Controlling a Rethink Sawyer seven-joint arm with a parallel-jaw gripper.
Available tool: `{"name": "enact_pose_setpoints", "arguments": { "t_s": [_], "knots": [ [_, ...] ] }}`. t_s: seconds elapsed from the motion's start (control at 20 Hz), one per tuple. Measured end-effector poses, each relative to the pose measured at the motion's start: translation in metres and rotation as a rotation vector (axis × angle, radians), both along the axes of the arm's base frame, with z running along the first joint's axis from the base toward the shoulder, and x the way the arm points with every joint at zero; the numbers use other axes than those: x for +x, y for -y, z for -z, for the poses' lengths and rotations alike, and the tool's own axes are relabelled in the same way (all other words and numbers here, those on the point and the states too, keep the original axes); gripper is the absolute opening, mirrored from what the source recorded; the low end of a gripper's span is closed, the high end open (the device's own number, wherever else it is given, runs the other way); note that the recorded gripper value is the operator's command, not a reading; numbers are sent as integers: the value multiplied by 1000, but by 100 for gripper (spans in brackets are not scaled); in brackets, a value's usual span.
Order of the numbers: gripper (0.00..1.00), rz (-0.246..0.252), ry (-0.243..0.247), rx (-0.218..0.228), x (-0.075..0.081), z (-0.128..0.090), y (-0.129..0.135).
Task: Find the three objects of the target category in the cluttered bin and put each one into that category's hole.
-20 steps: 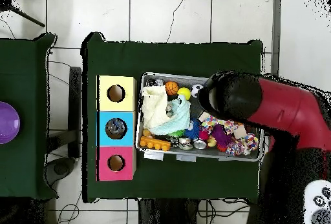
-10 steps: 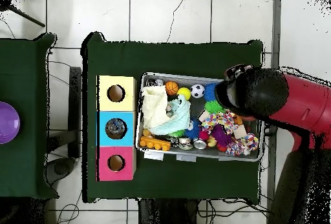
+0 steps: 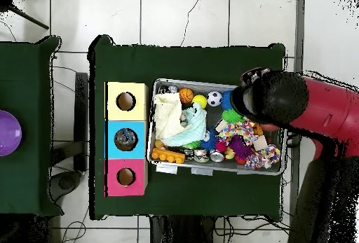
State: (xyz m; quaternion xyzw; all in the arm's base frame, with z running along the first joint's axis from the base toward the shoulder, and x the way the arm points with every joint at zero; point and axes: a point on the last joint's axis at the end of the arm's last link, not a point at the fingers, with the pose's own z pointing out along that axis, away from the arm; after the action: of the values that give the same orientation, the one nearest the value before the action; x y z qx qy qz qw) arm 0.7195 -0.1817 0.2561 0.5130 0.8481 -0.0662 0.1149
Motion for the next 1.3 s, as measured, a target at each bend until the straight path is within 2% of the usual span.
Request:
{"name": "enact_pose_setpoints", "arguments": {
  "t_s": [0.65,1.3],
  "knots": [
    [0,-19,-22,21,-2,27,-12],
    [0,-27,-32,23,-7,33,-17]
  ]
}}
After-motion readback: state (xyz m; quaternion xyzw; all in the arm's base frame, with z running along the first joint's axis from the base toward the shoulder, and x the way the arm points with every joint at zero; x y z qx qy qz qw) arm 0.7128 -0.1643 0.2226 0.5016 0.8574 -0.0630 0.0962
